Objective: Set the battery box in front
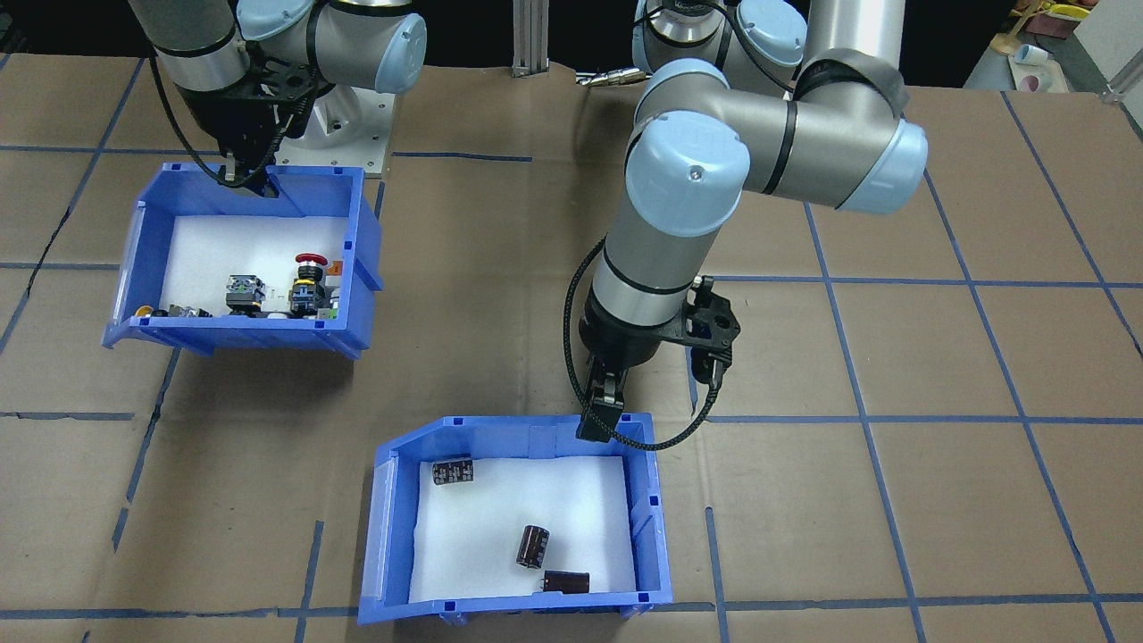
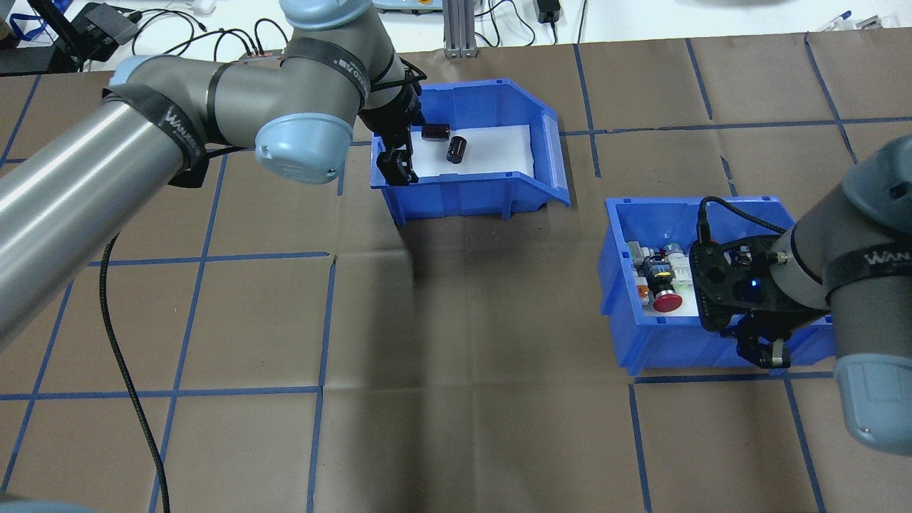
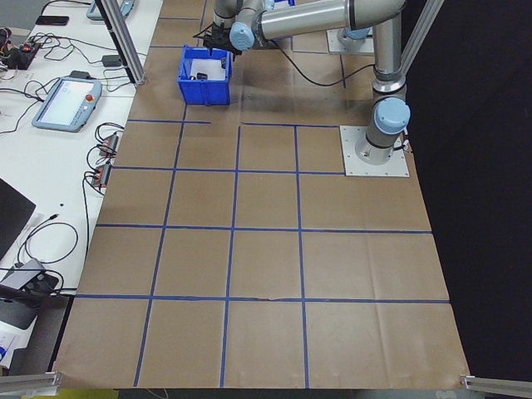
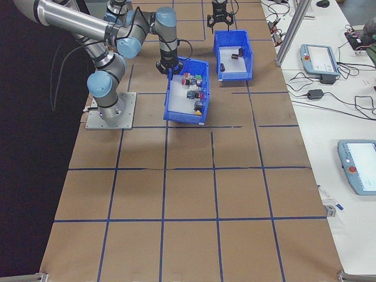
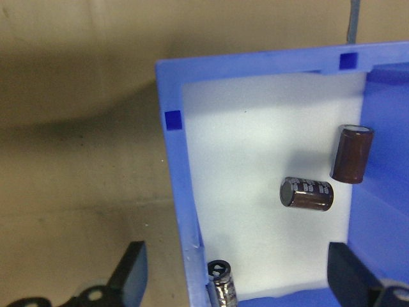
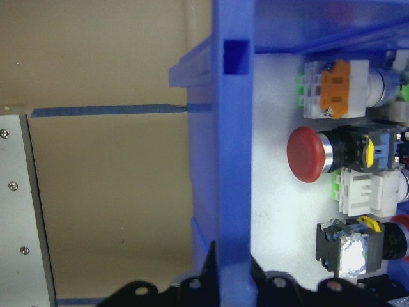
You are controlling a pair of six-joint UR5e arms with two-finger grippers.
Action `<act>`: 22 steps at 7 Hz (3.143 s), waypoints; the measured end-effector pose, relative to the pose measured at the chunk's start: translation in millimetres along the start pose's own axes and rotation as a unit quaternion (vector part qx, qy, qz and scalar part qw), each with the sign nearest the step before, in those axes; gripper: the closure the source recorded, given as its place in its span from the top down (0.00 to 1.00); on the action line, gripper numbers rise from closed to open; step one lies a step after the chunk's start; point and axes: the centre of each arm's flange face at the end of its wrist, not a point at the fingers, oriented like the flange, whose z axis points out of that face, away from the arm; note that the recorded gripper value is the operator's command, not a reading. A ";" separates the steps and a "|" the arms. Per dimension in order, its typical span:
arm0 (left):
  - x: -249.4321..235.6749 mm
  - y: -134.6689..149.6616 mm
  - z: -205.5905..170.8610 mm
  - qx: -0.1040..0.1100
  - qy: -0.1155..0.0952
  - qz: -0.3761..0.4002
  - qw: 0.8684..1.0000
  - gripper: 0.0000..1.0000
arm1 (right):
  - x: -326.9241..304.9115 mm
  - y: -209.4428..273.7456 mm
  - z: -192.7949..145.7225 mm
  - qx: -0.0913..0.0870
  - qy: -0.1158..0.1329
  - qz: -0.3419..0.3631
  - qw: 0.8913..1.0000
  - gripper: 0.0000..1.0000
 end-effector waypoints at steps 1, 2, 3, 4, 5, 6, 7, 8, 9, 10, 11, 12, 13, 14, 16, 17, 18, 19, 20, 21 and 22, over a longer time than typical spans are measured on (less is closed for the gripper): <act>-13.9 -7.4 -30.4 0.017 -0.013 0.073 0.997 0.99 | -9.8 -23.9 0.6 0.001 0.002 -0.005 1.000 0.05; -30.5 -18.2 -65.8 0.025 -0.023 0.151 0.988 0.99 | -20.0 -50.4 0.2 0.002 0.006 -0.008 1.000 0.05; -47.9 -25.9 -96.7 0.027 -0.030 0.240 0.970 0.99 | -30.2 -75.2 -1.5 0.003 0.014 -0.012 1.000 0.06; -64.6 -29.4 -121.9 0.026 -0.031 0.340 0.939 0.99 | -39.6 -98.9 -2.7 0.006 0.025 -0.016 1.000 0.06; -80.3 -31.9 -141.1 0.021 -0.037 0.443 0.895 0.99 | -45.6 -123.7 -1.7 0.012 0.039 -0.017 0.999 0.06; -92.0 -32.9 -150.7 0.012 -0.045 0.532 0.845 0.99 | -49.1 -149.8 2.0 0.017 0.050 -0.014 0.998 0.06; -99.3 -34.5 -154.4 0.002 -0.048 0.603 0.796 1.00 | -51.2 -179.2 7.4 0.019 0.055 -0.012 0.998 0.06; -103.9 -40.0 -158.6 -0.007 -0.043 0.648 0.761 1.00 | -51.1 -207.5 13.2 0.016 0.053 -0.008 0.998 0.06; -108.8 -48.0 -163.3 -0.017 -0.031 0.678 0.734 1.00 | -50.0 -231.8 18.9 0.009 0.050 -0.002 0.999 0.06; -120.8 -53.8 -166.3 -0.029 -0.024 0.703 0.710 1.00 | -50.1 -251.0 26.4 0.005 0.046 0.003 0.999 0.06; -143.4 -60.0 -167.7 -0.040 -0.027 0.712 0.701 1.00 | -50.6 -264.8 36.1 0.004 0.044 0.004 0.999 0.06; -168.0 -71.3 -164.1 -0.044 -0.036 0.706 0.706 1.00 | -51.4 -272.7 44.8 0.000 0.043 0.001 0.999 0.06; -188.2 -84.9 -158.0 -0.041 -0.055 0.697 0.714 1.00 | -52.1 -275.3 50.2 -0.008 0.044 -0.006 0.999 0.06; -198.7 -94.5 -153.7 -0.034 -0.076 0.690 0.719 1.00 | -53.4 -274.4 55.6 -0.018 0.045 -0.015 0.999 0.06; -202.9 -101.1 -149.6 -0.029 -0.092 0.684 0.723 1.00 | -57.0 -271.2 65.9 -0.027 0.044 -0.022 0.998 0.15; -201.2 -102.0 -150.5 -0.027 -0.093 0.684 0.723 1.00 | -57.4 -271.2 67.1 -0.025 0.045 -0.020 0.998 0.77; -199.3 -102.3 -151.7 -0.025 -0.091 0.684 0.723 1.00 | -57.6 -271.6 67.4 -0.023 0.045 -0.020 0.999 1.00; -197.8 -102.2 -152.5 -0.023 -0.087 0.686 0.722 1.00 | -57.6 -271.5 67.1 -0.021 0.043 -0.019 0.999 1.00; -196.2 -102.2 -155.2 -0.019 -0.084 0.687 0.721 1.00 | -56.2 -270.3 63.3 -0.019 0.045 -0.016 0.999 1.00; -192.7 -102.3 -159.9 -0.011 -0.081 0.690 0.719 1.00 | -54.9 -268.2 52.7 -0.015 0.054 -0.013 0.998 1.00; -188.2 -102.0 -164.2 -0.006 -0.079 0.693 0.716 1.00 | -55.3 -263.7 38.8 -0.009 0.063 -0.008 0.998 1.00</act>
